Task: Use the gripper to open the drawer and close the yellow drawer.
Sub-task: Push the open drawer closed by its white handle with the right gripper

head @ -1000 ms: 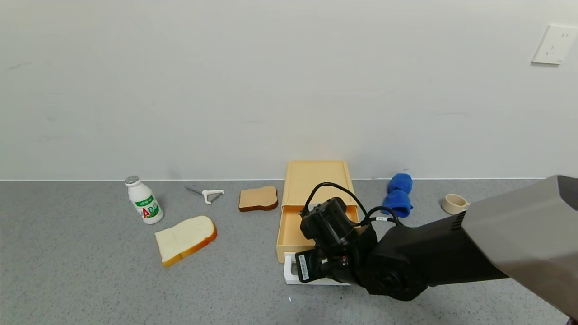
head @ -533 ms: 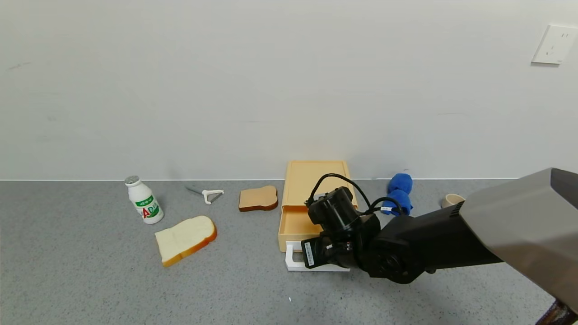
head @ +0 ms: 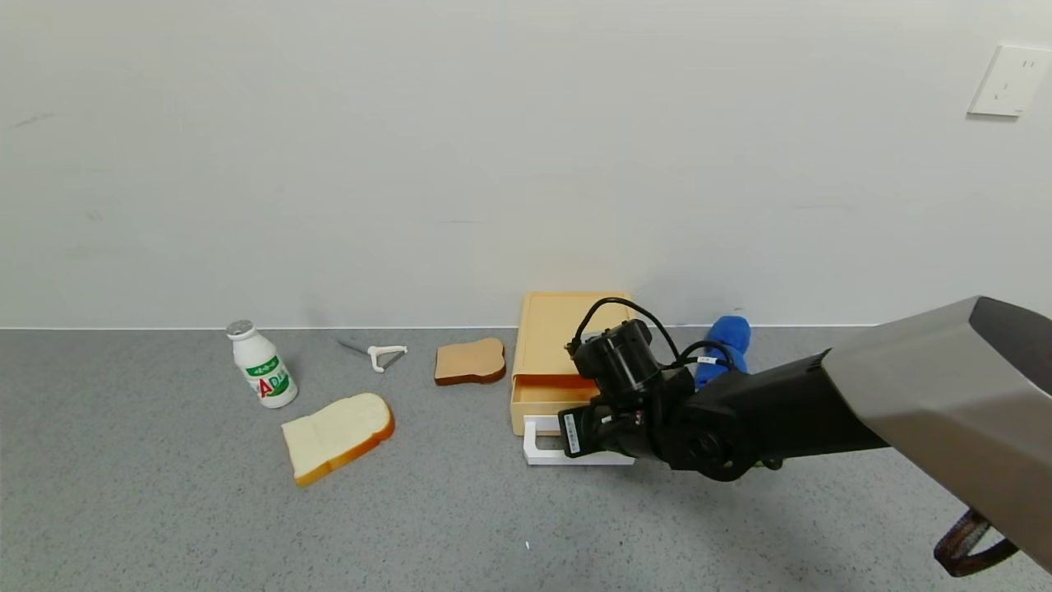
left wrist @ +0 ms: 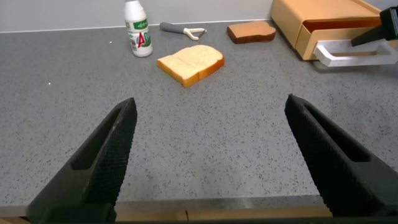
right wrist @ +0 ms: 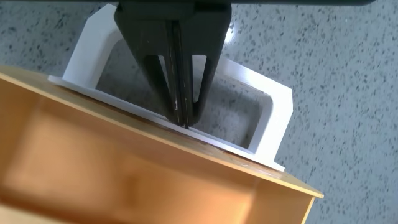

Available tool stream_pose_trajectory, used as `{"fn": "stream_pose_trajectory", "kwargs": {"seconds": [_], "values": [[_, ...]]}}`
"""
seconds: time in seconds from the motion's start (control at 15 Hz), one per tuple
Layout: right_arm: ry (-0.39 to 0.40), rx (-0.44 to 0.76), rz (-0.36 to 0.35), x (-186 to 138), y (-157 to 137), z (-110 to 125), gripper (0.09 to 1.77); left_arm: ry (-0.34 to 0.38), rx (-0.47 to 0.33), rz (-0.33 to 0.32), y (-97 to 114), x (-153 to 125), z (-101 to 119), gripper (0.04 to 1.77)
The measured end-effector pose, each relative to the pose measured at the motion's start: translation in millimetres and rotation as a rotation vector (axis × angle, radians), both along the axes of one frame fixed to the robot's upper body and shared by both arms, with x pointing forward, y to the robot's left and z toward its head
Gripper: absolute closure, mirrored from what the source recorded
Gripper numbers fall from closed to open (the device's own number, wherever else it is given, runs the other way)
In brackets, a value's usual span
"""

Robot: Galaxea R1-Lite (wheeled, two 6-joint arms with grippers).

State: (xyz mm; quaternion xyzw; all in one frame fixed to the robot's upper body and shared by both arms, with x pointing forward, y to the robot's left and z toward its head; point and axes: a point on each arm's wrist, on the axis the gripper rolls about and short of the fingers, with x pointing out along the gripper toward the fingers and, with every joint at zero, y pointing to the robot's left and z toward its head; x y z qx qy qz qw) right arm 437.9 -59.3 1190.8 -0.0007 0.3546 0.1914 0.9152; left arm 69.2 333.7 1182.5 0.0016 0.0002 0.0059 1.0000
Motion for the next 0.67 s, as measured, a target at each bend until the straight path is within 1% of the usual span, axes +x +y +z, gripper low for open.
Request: {"fn": "stream_pose_trajectory", "kwargs": {"seconds": [0.4, 0.67], "values": [[-0.036, 0.004, -0.026, 27.6, -6.7, -2.3, 1.74, 0.0, 0.0, 0.0, 0.0, 0.0, 0.0, 0.09], [-0.046, 0.012, -0.044, 39.5, -9.0, -5.0, 1.74, 0.0, 0.0, 0.0, 0.0, 0.0, 0.0, 0.09]]}}
